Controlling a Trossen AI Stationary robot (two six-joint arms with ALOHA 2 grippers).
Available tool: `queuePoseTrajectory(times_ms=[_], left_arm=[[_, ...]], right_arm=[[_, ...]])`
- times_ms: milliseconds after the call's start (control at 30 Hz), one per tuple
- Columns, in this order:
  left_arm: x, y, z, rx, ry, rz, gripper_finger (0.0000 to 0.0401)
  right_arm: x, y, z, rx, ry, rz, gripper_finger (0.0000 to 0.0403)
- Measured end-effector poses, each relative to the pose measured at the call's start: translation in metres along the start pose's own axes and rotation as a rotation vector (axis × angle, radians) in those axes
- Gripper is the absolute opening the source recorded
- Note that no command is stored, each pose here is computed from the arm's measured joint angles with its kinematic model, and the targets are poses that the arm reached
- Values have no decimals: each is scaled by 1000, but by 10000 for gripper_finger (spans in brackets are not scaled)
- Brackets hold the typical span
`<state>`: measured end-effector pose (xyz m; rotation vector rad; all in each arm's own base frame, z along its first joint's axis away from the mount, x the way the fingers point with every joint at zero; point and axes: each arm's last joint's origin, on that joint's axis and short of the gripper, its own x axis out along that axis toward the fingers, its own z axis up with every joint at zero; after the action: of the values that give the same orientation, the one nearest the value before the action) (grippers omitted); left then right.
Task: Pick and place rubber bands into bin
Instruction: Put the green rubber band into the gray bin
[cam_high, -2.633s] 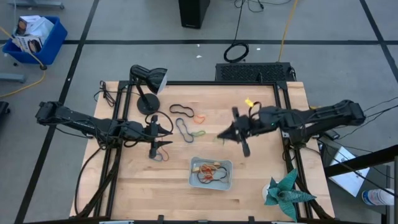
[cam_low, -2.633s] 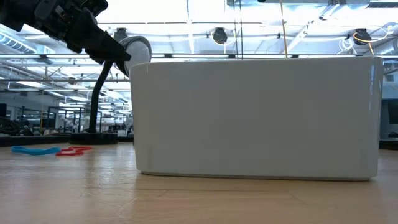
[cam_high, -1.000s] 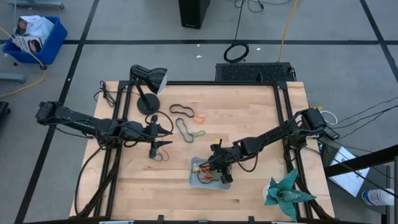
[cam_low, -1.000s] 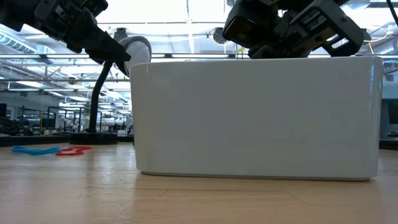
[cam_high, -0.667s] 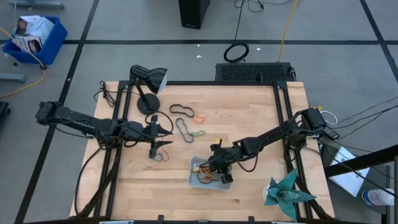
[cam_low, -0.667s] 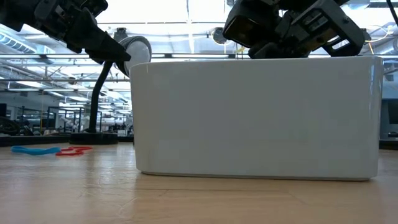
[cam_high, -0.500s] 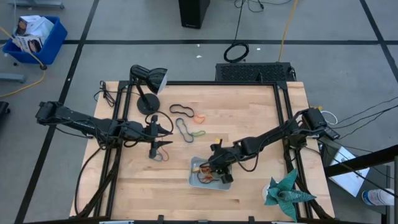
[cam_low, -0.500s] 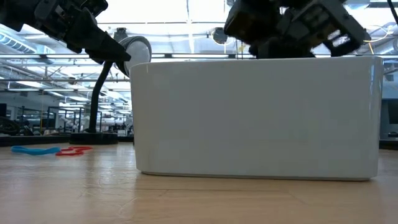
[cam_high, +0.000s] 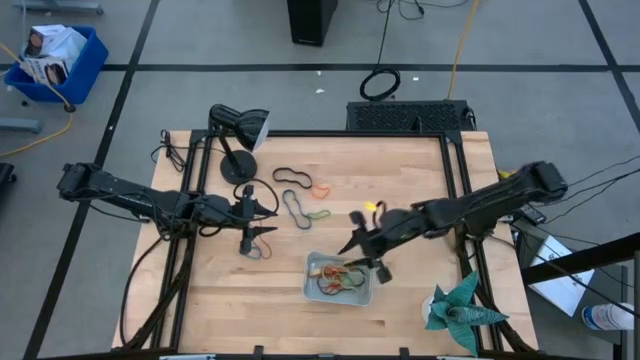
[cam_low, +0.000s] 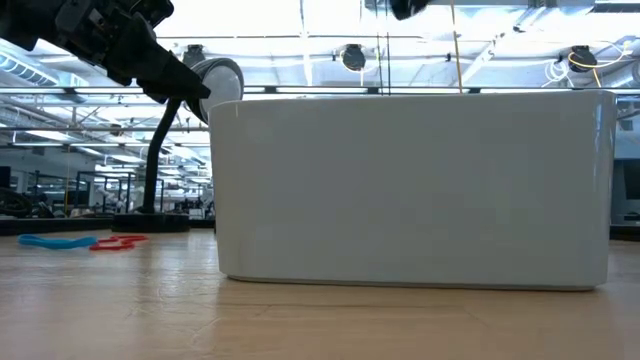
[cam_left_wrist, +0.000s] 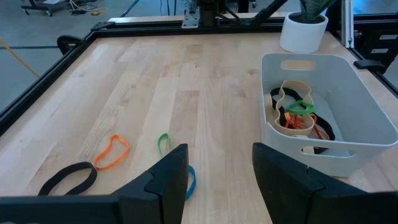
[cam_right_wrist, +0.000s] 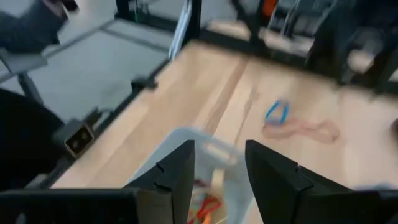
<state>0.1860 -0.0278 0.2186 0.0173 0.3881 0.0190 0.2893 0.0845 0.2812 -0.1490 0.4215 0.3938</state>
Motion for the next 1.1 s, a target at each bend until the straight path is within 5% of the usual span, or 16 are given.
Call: queuePoseTrajectory(times_ms=[233,433,767,1100], left_arm=[[0,0,0,-1,0,0,184],[0,0,0,-3,0,0,184],[0,0,0,-2,3,0,184],[0,0,-2,2,20,1,184]], right_arm=[[-44,-4,25,-191,-158,-55,139],[-51,-14,25,-282,-142,-165,139],[-1,-63,-11,-221,45,-256,137],[53,-113,-80,-73,264,-300,123]])
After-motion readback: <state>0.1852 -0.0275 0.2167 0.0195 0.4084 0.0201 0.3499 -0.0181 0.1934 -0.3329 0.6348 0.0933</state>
